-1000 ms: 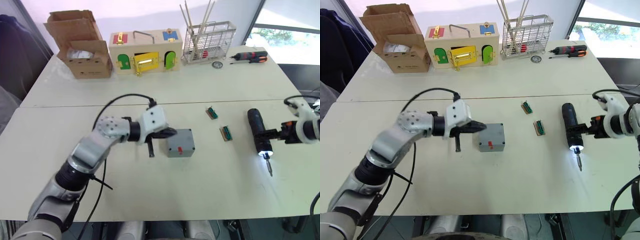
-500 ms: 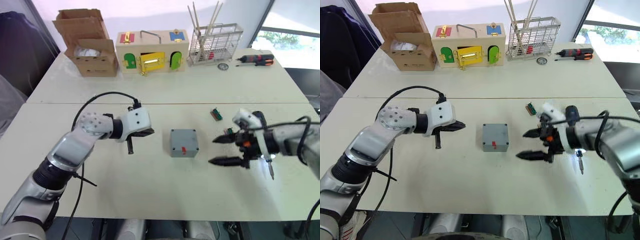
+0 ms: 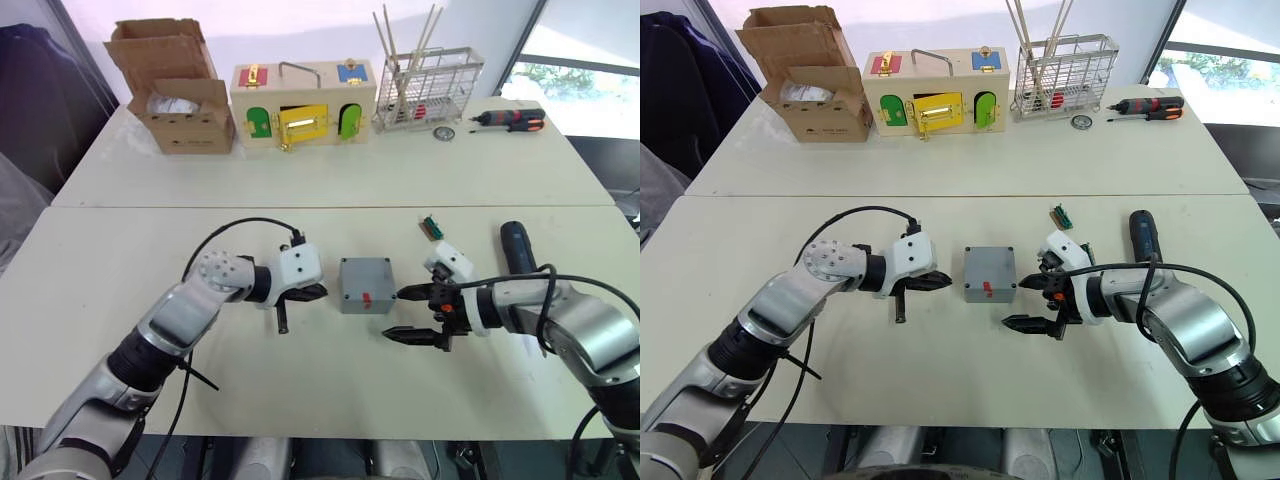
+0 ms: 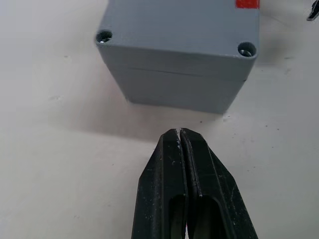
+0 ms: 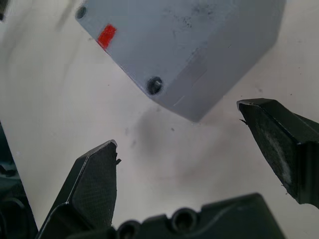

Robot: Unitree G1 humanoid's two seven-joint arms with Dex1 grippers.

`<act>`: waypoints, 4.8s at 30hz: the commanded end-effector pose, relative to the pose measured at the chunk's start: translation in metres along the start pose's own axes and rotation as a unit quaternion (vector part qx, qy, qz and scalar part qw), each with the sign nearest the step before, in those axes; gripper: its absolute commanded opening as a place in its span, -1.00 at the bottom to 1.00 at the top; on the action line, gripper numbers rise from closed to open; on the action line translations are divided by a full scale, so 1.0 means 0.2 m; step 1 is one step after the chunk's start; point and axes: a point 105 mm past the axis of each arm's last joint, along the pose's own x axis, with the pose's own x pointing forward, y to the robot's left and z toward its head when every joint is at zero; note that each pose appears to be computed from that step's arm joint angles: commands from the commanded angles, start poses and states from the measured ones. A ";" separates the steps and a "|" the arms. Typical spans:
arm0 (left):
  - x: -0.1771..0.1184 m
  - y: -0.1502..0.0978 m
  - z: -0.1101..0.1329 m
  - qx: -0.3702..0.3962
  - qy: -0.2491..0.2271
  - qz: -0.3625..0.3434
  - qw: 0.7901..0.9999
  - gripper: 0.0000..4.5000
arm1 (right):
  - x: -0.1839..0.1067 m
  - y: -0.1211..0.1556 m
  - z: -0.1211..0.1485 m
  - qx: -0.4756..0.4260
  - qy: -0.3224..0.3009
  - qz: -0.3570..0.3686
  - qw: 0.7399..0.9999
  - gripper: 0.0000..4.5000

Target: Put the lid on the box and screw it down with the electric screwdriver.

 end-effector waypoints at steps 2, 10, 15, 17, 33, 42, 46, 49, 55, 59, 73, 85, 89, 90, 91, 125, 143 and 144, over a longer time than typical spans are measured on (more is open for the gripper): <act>0.05 0.07 0.09 0.002 -0.039 0.009 0.999 -1.00 | 0.02 0.09 0.03 -0.012 -0.006 0.025 1.000 0.97; 0.09 0.16 0.06 0.025 -0.022 0.026 0.999 -1.00 | 0.03 0.17 0.04 -0.002 -0.023 0.028 0.999 0.97; 0.01 0.17 -0.04 0.048 0.027 0.040 0.998 -1.00 | -0.09 0.06 0.02 -0.028 0.009 -0.043 0.999 0.97; -0.05 0.14 -0.07 0.051 0.043 0.028 0.997 -1.00 | -0.14 -0.03 0.02 -0.052 0.022 -0.081 0.995 0.97; 0.03 -0.07 0.00 -0.015 -0.017 -0.009 1.000 -1.00 | -0.03 -0.24 0.08 -0.237 0.028 -0.013 0.971 0.97; 0.08 0.07 -0.05 0.004 0.011 0.070 0.997 -1.00 | 0.00 -0.09 0.07 -0.209 0.014 0.049 0.977 0.97; 0.09 0.06 -0.04 0.005 0.002 0.061 0.998 -1.00 | 0.01 -0.04 0.08 -0.187 0.000 0.050 0.981 0.97; 0.09 0.05 -0.03 0.006 -0.001 0.058 0.998 -1.00 | 0.01 -0.02 0.08 -0.179 -0.001 0.047 0.983 0.97; 0.09 0.05 -0.03 0.007 -0.004 0.051 0.999 -1.00 | 0.00 -0.02 0.06 -0.169 0.004 0.024 0.985 0.97; 0.08 0.06 -0.02 0.006 -0.008 0.055 0.998 -1.00 | 0.00 -0.05 0.05 -0.167 0.007 0.009 0.986 0.97; -0.02 0.16 0.00 0.067 0.019 0.094 0.993 -1.00 | -0.31 -0.11 0.08 -0.085 -0.008 -0.136 0.987 0.97; -0.23 -0.03 0.37 0.003 -0.146 -0.038 0.989 -1.00 | -0.52 -0.33 -0.03 0.079 -0.141 -0.298 0.941 0.97; -0.19 -0.05 0.36 0.005 -0.135 -0.034 0.990 -1.00 | -0.46 -0.35 -0.07 0.100 -0.163 -0.314 0.930 0.75; -0.18 -0.05 0.36 0.004 -0.135 -0.034 0.990 -1.00 | -0.45 -0.37 -0.09 0.102 -0.161 -0.325 0.926 0.66; -0.17 -0.06 0.36 0.003 -0.135 -0.036 0.990 -1.00 | -0.44 -0.39 -0.10 0.104 -0.161 -0.332 0.924 0.52; -0.11 -0.07 0.32 -0.005 -0.124 -0.013 0.992 -1.00 | -0.33 -0.54 -0.14 0.103 -0.178 -0.382 0.901 -0.99; -0.20 -0.03 0.25 -0.010 -0.099 -0.013 0.995 -1.00 | -0.39 -0.33 0.31 -0.004 -0.274 -0.267 0.924 -0.99; -0.22 -0.04 0.22 -0.014 -0.091 -0.018 0.996 -1.00 | -0.35 -0.26 0.34 -0.004 -0.277 -0.221 0.935 -0.99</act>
